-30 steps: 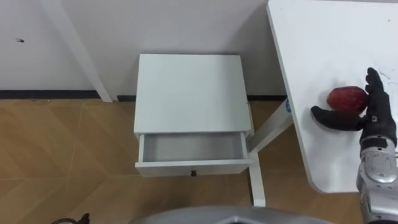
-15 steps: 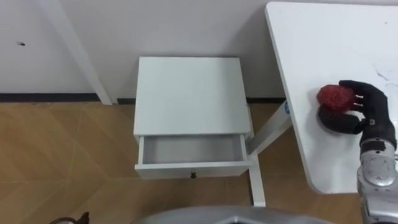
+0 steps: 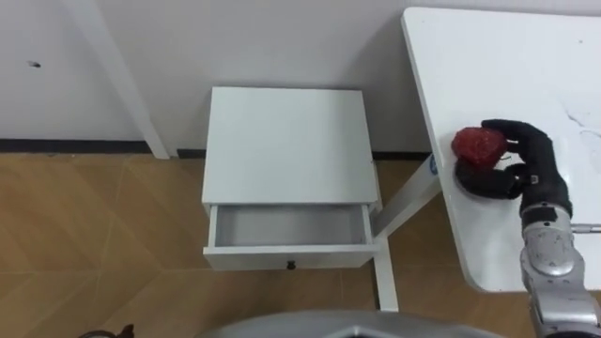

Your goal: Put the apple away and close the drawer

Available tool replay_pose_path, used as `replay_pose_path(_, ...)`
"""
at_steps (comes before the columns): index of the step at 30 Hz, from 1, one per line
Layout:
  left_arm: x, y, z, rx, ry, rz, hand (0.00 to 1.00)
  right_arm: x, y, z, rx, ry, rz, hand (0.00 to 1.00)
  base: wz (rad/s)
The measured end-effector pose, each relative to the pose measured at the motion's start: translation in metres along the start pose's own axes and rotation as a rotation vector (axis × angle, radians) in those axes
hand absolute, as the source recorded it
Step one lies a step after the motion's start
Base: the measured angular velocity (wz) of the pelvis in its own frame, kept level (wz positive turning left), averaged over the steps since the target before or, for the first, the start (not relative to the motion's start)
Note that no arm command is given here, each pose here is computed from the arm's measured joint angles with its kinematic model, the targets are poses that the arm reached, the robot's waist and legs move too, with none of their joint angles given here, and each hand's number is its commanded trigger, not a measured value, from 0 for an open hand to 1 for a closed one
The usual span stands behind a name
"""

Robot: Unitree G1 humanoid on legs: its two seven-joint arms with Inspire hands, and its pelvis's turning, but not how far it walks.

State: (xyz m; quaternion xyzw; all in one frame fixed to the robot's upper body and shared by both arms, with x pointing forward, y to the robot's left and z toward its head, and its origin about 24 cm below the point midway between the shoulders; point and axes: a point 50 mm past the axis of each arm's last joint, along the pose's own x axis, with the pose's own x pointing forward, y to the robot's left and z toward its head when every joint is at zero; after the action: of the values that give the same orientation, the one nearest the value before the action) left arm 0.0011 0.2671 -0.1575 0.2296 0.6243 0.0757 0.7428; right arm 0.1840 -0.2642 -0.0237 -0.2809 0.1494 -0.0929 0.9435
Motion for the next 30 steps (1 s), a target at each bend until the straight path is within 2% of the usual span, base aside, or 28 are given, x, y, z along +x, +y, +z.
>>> replay_pose_path(7, 0.001, -0.001, 0.006, 0.017, -0.008, -0.01, 0.0, 0.001, 0.029, 0.023, -0.043, -0.096, 0.166, 1.0, 0.03)
replay_pose_path(12, 0.002, -0.006, 0.013, 0.087, -0.028, -0.025, 0.0, 0.003, 0.057, 0.046, -0.12, -0.188, 0.304, 1.0, 0.05)
replay_pose_path(23, 0.003, -0.008, 0.021, 0.122, -0.051, -0.03, 0.0, -0.006, 0.086, 0.052, -0.139, -0.213, 0.474, 1.0, 0.05)
replay_pose_path(30, 0.003, -0.008, 0.023, 0.132, -0.061, -0.03, 0.0, -0.01, 0.092, 0.052, -0.151, -0.21, 0.547, 1.0, 0.0)
